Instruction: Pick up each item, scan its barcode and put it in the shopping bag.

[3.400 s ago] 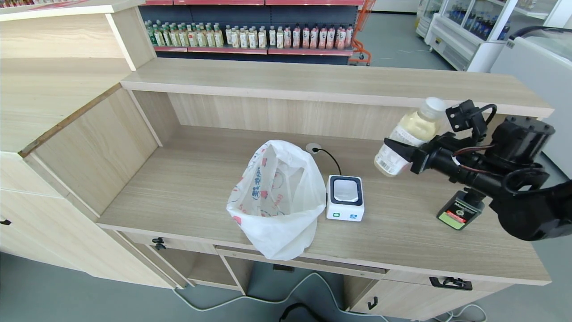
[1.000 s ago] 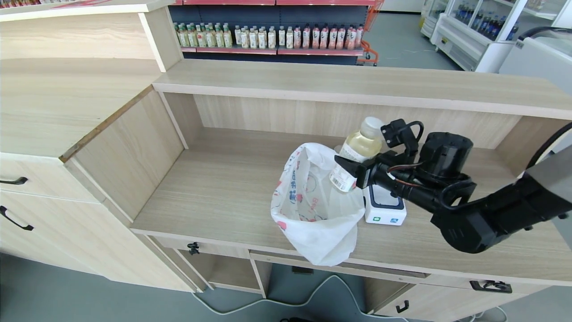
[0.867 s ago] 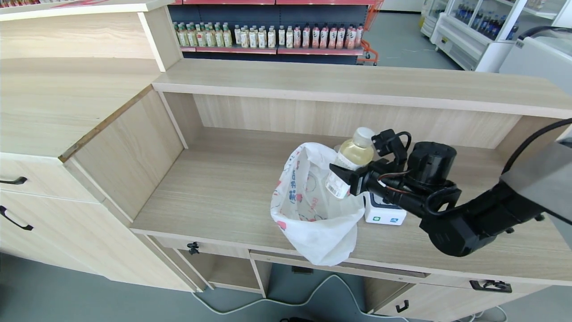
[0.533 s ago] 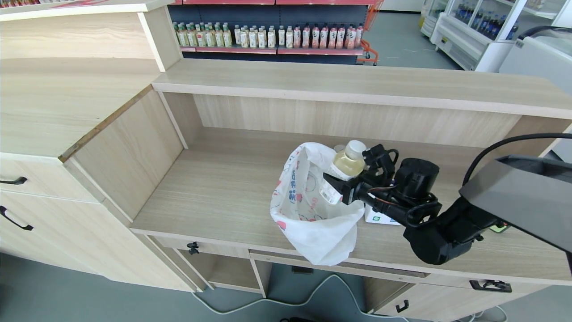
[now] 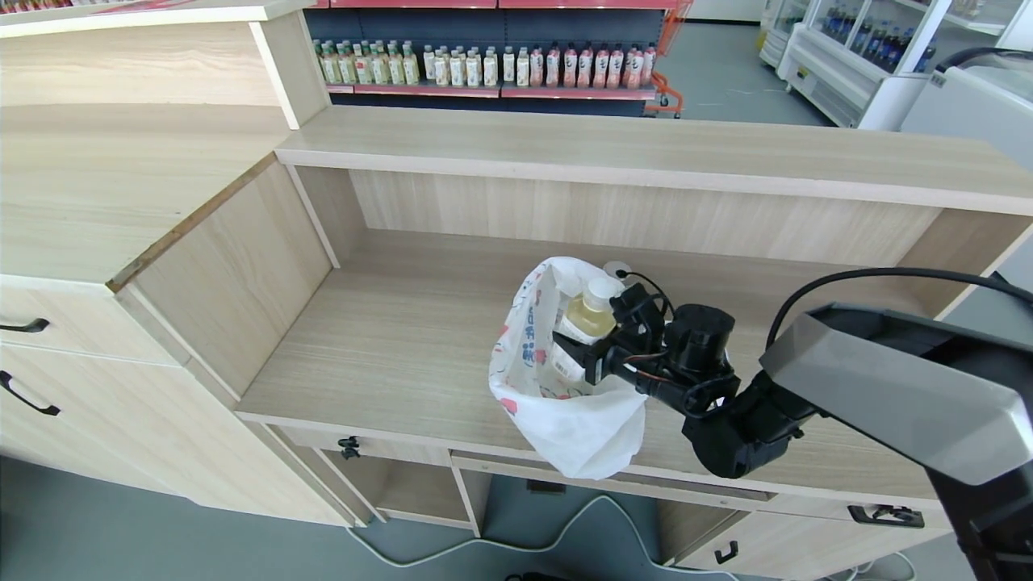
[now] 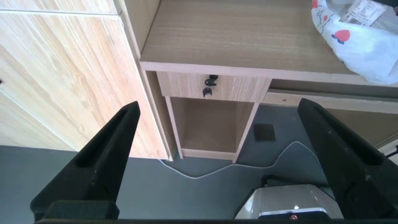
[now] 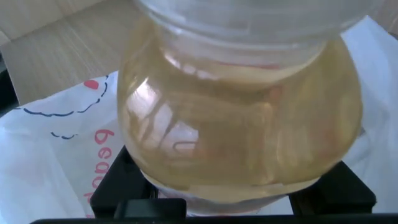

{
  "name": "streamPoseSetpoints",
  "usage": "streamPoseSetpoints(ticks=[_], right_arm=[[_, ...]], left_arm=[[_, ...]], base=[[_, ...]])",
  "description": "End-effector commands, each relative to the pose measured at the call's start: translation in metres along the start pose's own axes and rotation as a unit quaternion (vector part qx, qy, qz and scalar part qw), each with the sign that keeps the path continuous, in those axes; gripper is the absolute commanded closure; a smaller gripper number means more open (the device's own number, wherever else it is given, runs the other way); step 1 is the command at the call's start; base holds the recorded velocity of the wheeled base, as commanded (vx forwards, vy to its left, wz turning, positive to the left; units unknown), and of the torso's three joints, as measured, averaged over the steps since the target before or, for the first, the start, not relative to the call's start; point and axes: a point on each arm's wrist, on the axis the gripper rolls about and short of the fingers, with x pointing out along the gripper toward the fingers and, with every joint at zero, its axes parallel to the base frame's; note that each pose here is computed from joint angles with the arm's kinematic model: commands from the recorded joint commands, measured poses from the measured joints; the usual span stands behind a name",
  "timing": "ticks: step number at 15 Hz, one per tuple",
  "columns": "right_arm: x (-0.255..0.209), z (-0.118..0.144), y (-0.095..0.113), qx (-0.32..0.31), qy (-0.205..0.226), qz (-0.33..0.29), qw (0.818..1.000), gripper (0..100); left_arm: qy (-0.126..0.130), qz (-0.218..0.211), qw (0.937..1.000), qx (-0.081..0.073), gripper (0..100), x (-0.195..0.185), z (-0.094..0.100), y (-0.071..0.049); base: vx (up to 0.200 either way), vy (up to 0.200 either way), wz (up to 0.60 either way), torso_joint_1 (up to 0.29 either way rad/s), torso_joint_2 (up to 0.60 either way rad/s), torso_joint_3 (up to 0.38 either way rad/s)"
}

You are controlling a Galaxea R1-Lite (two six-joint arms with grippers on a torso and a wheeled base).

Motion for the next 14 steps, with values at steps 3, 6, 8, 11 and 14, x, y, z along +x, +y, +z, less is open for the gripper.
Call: streamPoseSetpoints(ticks=[3,6,8,11,14], right_arm=[[0.005,-0.022,0.006,-0.005,0.02,0.008,1.0,100],[0.004,-0.026,0.007,-0.009,0.024,0.009,1.0,100],[0.004,-0.026,0.008,-0.015,0.025,0.01,1.0,100],[0.001,-0.029,0.008,-0.015,0.031,0.011,0.999,100],[0.002,-0.02,0.007,-0.017,0.021,0.011,1.0,0]], left_arm=[[0.001,0.0,1.0,0.001,0,0.0,0.0,0.0],[0.001,0.0,1.0,0.0,0,0.0,0.0,0.0],[0.001,0.0,1.0,0.001,0,0.0,0.0,0.0],[0.001,0.0,1.0,0.001,0,0.0,0.0,0.0],[0.001,0.0,1.0,0.0,0,0.0,0.0,0.0]], base=[[0.0,0.0,0.0,0.0,0.0,0.0],[0.0,0.0,0.0,0.0,0.0,0.0],[0.0,0.0,0.0,0.0,0.0,0.0],[0.0,0.0,0.0,0.0,0.0,0.0],[0.0,0.0,0.0,0.0,0.0,0.0]])
